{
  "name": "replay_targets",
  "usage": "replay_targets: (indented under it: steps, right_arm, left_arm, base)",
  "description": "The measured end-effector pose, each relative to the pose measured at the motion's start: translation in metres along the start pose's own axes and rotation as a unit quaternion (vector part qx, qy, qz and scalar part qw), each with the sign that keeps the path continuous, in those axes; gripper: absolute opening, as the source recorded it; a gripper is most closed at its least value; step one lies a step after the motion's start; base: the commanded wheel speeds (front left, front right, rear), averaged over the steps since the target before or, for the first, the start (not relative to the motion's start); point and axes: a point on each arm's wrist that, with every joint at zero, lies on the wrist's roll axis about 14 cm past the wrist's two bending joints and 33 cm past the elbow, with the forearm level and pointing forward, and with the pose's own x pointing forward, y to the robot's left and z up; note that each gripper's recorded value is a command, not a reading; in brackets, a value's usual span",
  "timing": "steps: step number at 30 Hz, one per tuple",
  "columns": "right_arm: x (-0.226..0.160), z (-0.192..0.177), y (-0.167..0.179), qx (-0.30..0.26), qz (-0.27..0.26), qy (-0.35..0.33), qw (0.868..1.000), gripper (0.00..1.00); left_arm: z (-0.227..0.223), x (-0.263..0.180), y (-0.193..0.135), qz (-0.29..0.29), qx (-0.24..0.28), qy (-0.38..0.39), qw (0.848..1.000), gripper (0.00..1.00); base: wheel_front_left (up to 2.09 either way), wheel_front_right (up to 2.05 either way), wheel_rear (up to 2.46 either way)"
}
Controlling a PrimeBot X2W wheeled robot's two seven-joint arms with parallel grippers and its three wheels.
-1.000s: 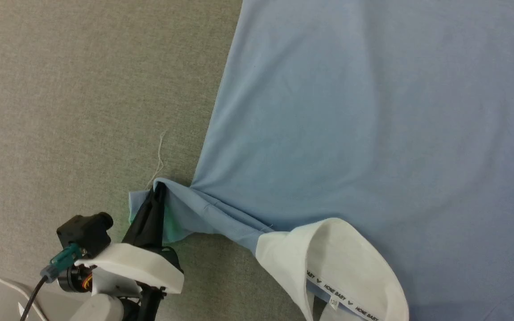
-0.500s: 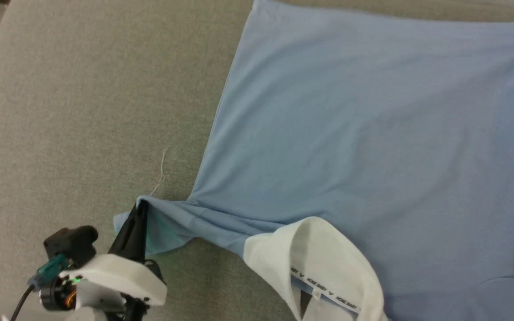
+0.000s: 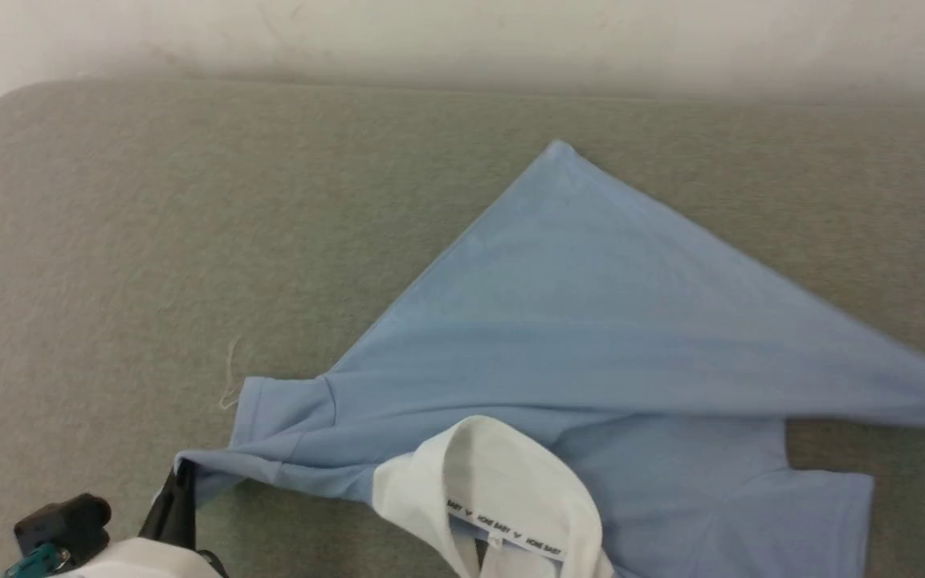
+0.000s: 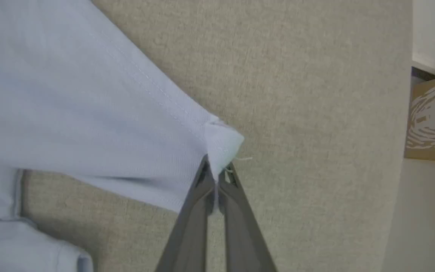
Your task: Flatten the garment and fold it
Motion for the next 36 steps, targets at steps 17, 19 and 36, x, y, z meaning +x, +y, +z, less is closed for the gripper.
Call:
replay_targets:
  steps: [17,19,36]
  right_arm:
    - [-0.117,-0.186,0.05,0.267,-0.017,0.063,0.961,1.0]
    - [-0.115,-0.155,0.031,0.257,-0.042,-0.01,0.966,1.0]
    - [0.02,0.057,0.085,0.121,0.08,-0.167,0.975,1.0]
  left_arm:
    - [0.012,0.013,-0.034,-0.055,0.017,-0.005,0.998,0.0]
    - [0.014,0.013,-0.036,-0.057,0.016,-0.006,0.998,0.0]
    - [0.027,0.038,-0.066,-0.091,0.018,-0.012,0.996,0.0]
  base:
    - [0.0,0.0,0.0]
    - [0.0,0.0,0.0]
    - [0.0,0.0,0.0]
